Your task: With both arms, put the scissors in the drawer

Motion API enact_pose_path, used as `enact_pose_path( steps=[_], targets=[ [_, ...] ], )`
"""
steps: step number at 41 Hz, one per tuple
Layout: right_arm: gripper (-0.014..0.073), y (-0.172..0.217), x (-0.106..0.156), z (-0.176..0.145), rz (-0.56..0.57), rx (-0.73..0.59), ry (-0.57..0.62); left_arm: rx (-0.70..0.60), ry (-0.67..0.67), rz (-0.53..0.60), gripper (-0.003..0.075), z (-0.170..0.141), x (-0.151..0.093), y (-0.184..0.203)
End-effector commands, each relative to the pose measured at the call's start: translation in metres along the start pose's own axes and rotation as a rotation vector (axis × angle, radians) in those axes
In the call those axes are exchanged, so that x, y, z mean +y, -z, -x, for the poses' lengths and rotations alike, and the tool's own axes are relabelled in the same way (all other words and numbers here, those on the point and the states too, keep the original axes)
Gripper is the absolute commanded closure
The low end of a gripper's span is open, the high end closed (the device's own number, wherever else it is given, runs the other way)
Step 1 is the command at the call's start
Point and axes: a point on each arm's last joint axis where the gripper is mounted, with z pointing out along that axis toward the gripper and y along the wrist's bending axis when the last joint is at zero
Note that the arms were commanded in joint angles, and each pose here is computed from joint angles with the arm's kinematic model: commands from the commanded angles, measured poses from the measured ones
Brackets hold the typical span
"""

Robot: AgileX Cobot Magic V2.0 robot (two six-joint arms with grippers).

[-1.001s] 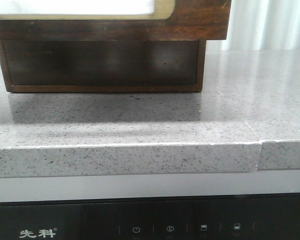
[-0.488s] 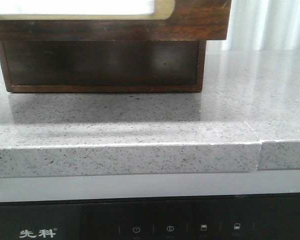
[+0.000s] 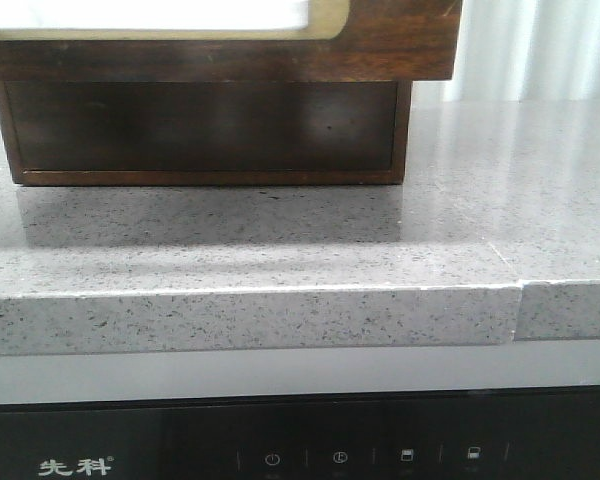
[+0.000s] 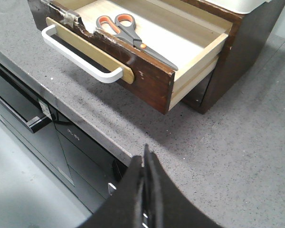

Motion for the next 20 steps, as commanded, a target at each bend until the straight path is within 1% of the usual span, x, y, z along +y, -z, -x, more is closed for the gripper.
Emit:
enact_pose_path(
  steps=[1,8,15,20],
  targets=[
    [0.0716,0.0032,-0.0006,0.0125,-0.008,-0.093,-0.003,-0.083,0.033,0.010,0.0741,0.0006,0.0010,0.0007],
    [0.0716,0.0032,-0.0006,0.0125,-0.008,-0.093,-0.003,-0.092,0.049,0.011,0.0741,0.0014,0.0011,0.0008],
    [0.0716,0.0032,-0.0006,0.0125,-0.008,-0.093,-0.003,-0.163,0.048,0.010,0.0741,0.0078,0.0012,0.0016],
    [0.0716,0.0032,-0.0006,0.0125,-0.008,-0.093,-0.003,-0.170,0.048,0.010,0.0741,0.0085,0.0012,0.0017]
  ],
)
